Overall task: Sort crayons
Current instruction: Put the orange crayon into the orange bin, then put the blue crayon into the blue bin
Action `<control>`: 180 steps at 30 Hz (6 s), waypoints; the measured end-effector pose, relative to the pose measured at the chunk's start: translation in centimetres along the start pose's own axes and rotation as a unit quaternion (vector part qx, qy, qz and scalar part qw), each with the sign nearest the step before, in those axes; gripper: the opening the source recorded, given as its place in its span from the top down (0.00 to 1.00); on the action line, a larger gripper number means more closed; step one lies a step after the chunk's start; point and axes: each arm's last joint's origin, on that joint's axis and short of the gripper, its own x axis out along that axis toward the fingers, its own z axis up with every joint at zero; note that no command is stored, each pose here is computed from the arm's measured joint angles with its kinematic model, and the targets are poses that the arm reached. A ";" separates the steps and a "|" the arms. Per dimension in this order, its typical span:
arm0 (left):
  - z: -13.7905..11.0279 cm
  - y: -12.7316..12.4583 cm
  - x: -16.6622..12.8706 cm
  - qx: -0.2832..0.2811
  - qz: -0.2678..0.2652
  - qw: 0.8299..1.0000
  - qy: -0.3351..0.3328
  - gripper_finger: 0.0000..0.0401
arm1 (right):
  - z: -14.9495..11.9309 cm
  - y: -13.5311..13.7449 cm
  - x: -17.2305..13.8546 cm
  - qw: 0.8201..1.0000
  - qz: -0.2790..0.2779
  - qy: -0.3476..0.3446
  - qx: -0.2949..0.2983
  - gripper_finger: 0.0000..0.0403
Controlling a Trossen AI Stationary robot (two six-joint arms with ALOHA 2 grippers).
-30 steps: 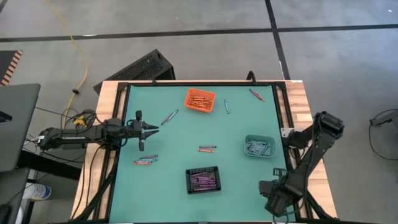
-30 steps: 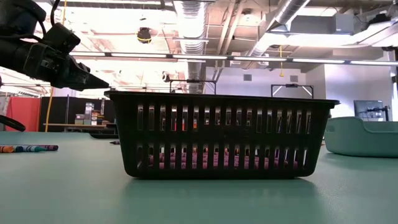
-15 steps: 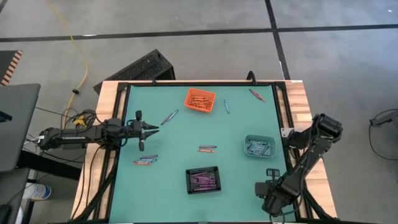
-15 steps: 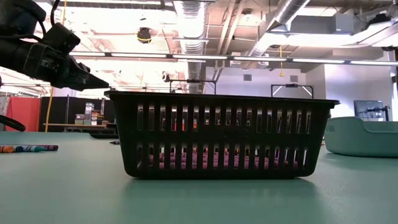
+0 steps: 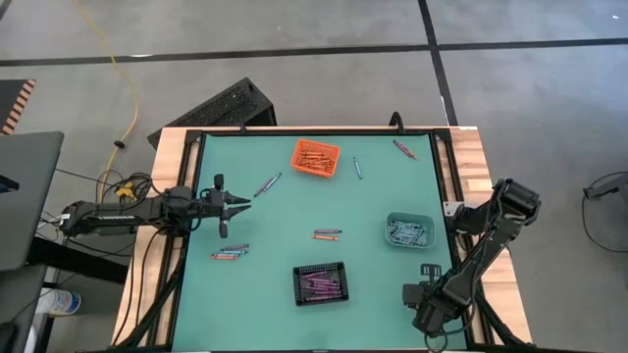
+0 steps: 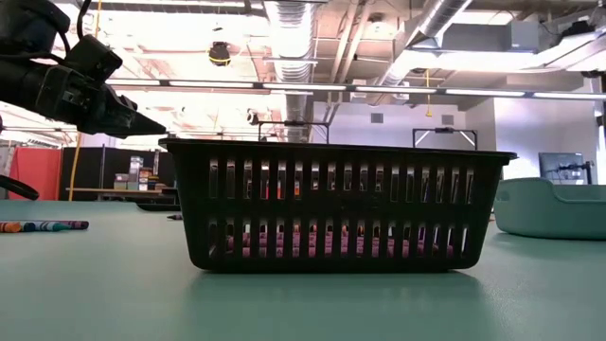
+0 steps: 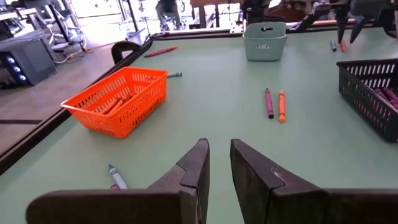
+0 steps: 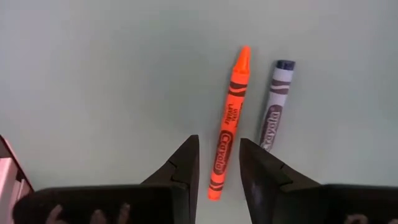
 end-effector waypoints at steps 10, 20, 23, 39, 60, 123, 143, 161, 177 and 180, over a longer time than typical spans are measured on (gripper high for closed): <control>0.0 0.0 0.0 0.000 0.000 1.000 0.000 0.87 | -0.2 -0.5 1.3 1.000 0.020 -0.005 0.003 0.84; 0.0 0.0 0.0 0.000 0.000 1.000 0.000 0.86 | 0.0 -0.9 0.6 0.999 0.040 -0.021 -0.027 0.98; 0.0 0.0 0.0 0.000 0.000 1.000 0.000 0.86 | 0.5 -1.2 -0.3 0.997 0.050 -0.052 -0.028 0.98; 0.0 0.0 0.0 0.000 0.000 1.000 0.001 0.86 | 7.8 -8.7 -6.2 0.960 -0.008 -0.256 -0.111 0.99; 0.0 0.0 0.0 0.000 0.000 1.000 0.001 0.87 | 22.6 -32.8 -10.0 0.878 -0.137 -0.457 0.032 0.99; 0.0 0.0 0.0 0.000 0.000 1.000 0.001 0.87 | 20.4 -40.9 -2.3 0.923 -0.029 -0.130 0.360 0.77; 0.0 0.0 0.0 0.000 0.000 1.000 0.001 0.87 | 19.9 -41.2 -2.7 0.925 -0.028 -0.123 0.357 0.98; 0.0 0.0 0.0 0.000 0.000 1.000 0.001 0.87 | 12.2 -30.2 -15.6 0.965 -0.044 -0.133 0.220 0.99; 0.0 0.0 0.0 0.000 0.000 1.000 0.001 0.87 | 4.7 -16.5 -12.1 0.995 -0.048 -0.056 0.068 1.00; 0.0 0.0 0.0 0.000 0.000 1.000 0.001 0.87 | 4.4 -15.9 -10.0 0.996 -0.051 -0.048 0.050 0.99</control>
